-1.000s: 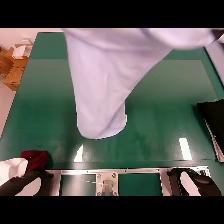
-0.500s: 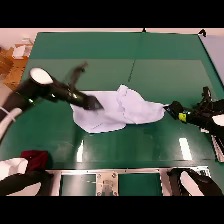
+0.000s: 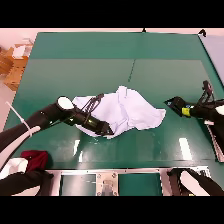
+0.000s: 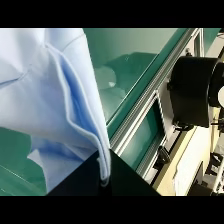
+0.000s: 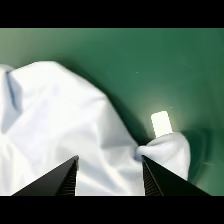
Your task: Fold the shirts.
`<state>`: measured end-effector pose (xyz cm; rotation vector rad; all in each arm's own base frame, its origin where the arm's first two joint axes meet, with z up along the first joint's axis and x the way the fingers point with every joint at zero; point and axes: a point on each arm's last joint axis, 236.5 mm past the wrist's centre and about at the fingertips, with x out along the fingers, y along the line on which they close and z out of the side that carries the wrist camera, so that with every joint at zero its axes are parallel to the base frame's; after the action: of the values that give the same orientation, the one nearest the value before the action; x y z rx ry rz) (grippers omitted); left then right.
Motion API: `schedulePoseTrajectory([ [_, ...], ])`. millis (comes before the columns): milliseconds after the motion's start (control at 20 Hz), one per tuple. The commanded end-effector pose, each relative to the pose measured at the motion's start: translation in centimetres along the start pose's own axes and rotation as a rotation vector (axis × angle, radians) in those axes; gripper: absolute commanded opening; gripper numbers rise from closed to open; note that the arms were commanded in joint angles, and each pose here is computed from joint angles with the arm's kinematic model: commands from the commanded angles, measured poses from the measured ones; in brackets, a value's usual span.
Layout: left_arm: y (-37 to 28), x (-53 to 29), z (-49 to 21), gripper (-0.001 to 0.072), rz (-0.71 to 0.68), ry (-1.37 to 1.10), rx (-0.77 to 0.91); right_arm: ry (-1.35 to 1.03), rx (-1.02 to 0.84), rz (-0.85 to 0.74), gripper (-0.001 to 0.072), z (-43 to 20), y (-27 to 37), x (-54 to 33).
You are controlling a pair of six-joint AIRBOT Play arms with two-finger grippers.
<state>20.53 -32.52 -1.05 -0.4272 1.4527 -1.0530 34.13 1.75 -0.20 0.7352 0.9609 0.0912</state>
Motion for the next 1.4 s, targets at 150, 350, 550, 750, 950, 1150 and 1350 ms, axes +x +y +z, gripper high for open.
schedulePoseTrajectory([
  [150, 1.2, 0.3, 1.1, 0.0026, 0.049, -0.057, 0.006, 0.286, -0.101, 0.057, 0.0553, -6.8, 3.5, -0.6],
  [350, 2.4, 0.2, 1.7, 0.0026, 0.1, -0.081, 0.026, 0.33, -0.302, 0.057, 0.0562, -10.1, 7.0, 5.5],
  [550, 2.8, 0.2, 1.5, 0.0026, 0.118, -0.072, 0.039, 0.511, -0.46, -0.07, 0.0557, -13.3, 6.7, 9.8],
  [750, 2.9, 0.2, 1.5, 0.0026, 0.122, -0.07, 0.042, 0.633, -0.574, -0.223, 0.0204, -14.3, 4.9, 10.1],
  [950, 2.9, 0.1, 1.5, 0.0025, 0.123, -0.068, 0.043, 0.487, -0.617, -0.15, 0.0012, -9.0, 10.3, 7.9],
  [1150, 3.5, 0.1, 0.9, 0.0025, 0.149, -0.043, 0.062, 0.109, -0.467, -0.136, 0.0012, 6.5, 12.7, -0.6],
  [1350, 3.9, 0.1, 0.7, 0.0025, 0.165, -0.034, 0.07, -0.096, -0.054, -0.262, 0.0012, 16.0, -0.1, -7.1],
])
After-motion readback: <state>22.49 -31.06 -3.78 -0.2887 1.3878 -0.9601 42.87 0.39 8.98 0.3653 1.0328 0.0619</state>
